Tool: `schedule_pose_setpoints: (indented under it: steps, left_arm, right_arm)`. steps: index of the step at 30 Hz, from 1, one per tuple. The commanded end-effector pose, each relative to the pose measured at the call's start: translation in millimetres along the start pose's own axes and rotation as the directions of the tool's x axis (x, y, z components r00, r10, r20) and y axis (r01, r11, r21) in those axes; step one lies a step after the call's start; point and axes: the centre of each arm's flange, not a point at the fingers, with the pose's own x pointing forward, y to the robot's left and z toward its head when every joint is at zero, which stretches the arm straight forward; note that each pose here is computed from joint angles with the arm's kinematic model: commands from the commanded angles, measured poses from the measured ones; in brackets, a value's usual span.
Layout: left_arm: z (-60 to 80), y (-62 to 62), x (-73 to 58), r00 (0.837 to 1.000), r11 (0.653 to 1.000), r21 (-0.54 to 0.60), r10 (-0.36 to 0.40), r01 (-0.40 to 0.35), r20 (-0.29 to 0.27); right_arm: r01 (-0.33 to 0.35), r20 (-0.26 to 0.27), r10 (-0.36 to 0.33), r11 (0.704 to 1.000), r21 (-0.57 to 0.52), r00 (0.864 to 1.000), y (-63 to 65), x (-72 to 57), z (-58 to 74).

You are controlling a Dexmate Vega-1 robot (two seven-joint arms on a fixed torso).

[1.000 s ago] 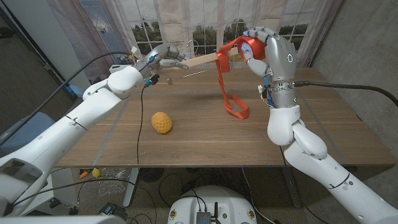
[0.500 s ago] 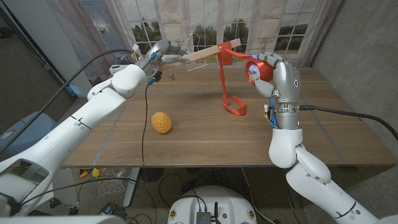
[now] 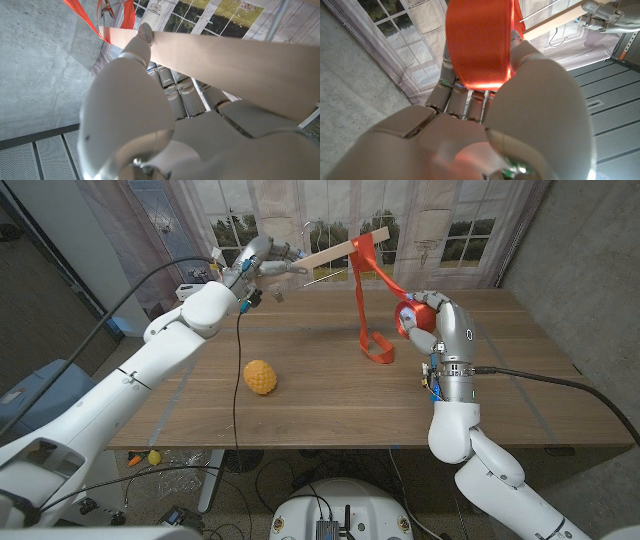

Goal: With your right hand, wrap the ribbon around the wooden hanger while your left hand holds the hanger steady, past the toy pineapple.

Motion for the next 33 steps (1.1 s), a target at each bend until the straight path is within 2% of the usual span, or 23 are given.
schedule_pose_setpoints:
  steps: [1,11,21,33]
  left_arm:
    - [3.7,1.8,-1.2,1.000,0.999,-0.044,0.001,-0.001,0.010]
    - [4.7,1.5,-1.7,1.000,0.996,-0.086,-0.008,0.010,0.015]
    - [5.5,-0.1,-2.3,0.998,0.988,-0.138,-0.070,0.070,0.004]
    - [7.7,-3.7,-9.8,0.985,0.965,-0.202,-0.173,0.167,-0.010]
  right_arm:
    - [-0.078,-0.076,0.079,0.997,0.005,0.994,27.9,-2.3,-21.6]
    - [-0.138,-0.114,0.135,0.990,-0.020,0.984,48.0,3.1,-37.9]
    - [-0.172,-0.134,0.164,0.984,-0.049,0.977,63.1,12.7,-51.4]
    - [-0.150,-0.189,0.125,0.981,-0.120,0.974,67.4,34.2,-81.0]
